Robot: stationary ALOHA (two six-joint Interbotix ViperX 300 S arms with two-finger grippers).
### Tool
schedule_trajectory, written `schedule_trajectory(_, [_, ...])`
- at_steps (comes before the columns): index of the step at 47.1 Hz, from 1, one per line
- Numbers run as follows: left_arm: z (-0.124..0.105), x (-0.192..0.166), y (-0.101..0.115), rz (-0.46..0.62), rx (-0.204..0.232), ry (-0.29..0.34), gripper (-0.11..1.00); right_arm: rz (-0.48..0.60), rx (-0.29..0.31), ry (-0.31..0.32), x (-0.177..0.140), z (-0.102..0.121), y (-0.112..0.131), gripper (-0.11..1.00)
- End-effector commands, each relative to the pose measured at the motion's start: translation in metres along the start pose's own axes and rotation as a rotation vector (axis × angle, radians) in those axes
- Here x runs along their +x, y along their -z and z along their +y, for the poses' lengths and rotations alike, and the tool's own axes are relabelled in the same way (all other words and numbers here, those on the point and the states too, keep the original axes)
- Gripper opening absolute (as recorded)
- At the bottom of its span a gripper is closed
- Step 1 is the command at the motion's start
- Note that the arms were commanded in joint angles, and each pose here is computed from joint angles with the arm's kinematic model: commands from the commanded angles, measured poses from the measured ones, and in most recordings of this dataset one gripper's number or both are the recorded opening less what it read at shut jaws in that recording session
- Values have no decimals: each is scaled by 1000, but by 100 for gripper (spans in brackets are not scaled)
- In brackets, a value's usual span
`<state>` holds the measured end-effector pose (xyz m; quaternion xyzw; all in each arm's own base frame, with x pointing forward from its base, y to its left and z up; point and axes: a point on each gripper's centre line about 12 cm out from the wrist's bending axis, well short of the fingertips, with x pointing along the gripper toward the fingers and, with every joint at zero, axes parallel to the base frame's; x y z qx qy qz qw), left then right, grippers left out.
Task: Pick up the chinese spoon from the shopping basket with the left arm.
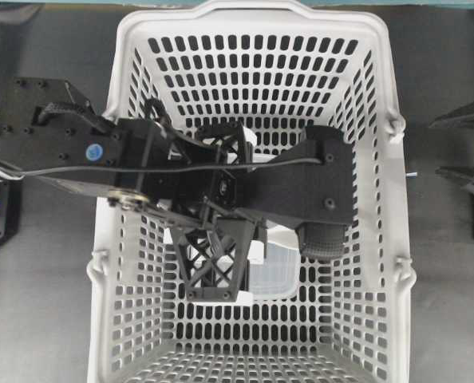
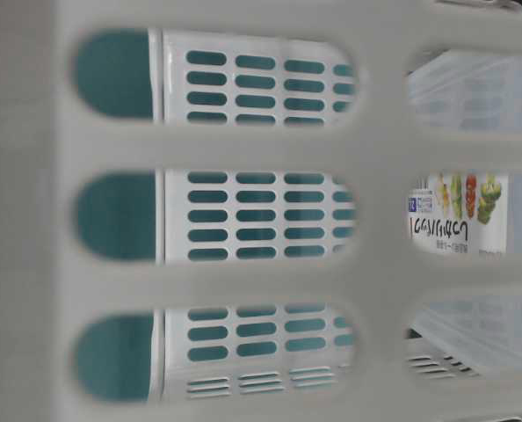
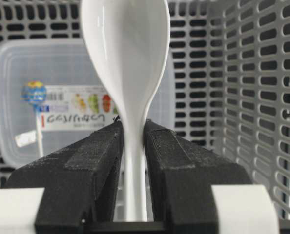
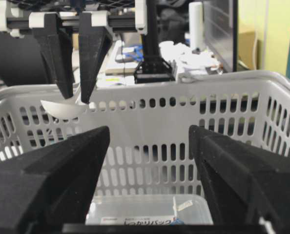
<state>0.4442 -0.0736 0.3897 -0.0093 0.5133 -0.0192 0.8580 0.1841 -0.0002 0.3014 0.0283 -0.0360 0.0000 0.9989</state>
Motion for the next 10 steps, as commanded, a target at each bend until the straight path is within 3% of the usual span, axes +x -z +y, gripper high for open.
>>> schedule_trajectory(1, [-1, -14, -5, -43, 2, 5, 14, -5, 4, 2, 1, 0, -2, 64])
schedule_trajectory(10, [-1, -14, -5, -43, 2, 5, 14, -5, 4, 2, 1, 0, -2, 64])
